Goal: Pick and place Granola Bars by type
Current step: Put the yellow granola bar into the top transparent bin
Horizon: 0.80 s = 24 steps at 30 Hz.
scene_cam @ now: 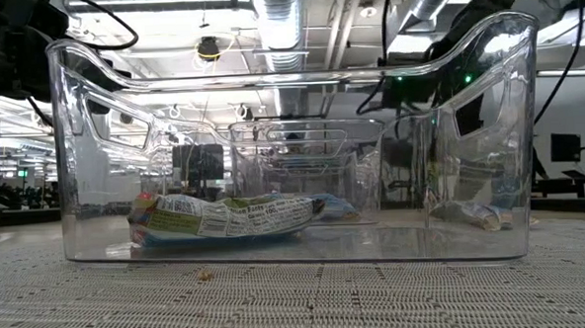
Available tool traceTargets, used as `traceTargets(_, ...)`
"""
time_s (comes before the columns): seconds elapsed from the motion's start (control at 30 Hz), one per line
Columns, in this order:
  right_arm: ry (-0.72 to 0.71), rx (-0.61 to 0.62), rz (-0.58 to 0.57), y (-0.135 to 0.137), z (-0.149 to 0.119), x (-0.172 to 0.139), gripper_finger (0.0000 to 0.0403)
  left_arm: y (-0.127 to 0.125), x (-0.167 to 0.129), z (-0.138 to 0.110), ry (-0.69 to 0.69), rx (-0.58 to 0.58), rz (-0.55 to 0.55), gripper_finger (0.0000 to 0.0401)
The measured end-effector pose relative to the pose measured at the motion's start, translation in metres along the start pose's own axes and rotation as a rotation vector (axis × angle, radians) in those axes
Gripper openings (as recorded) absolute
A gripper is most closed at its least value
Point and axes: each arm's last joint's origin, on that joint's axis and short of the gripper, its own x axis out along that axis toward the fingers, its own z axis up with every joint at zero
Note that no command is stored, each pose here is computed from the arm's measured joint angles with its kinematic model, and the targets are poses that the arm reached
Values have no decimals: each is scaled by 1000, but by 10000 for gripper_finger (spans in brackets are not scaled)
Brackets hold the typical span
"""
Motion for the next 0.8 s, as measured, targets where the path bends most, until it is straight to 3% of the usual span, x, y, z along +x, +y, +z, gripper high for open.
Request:
traceTargets(0.33,-18,-40,20,9,2,5,233,0,0,0,-1,4,-1,158)
traceTargets(0.8,-5,-81,7,8,-1,4,72,0,0,0,-1,0,-1,158)
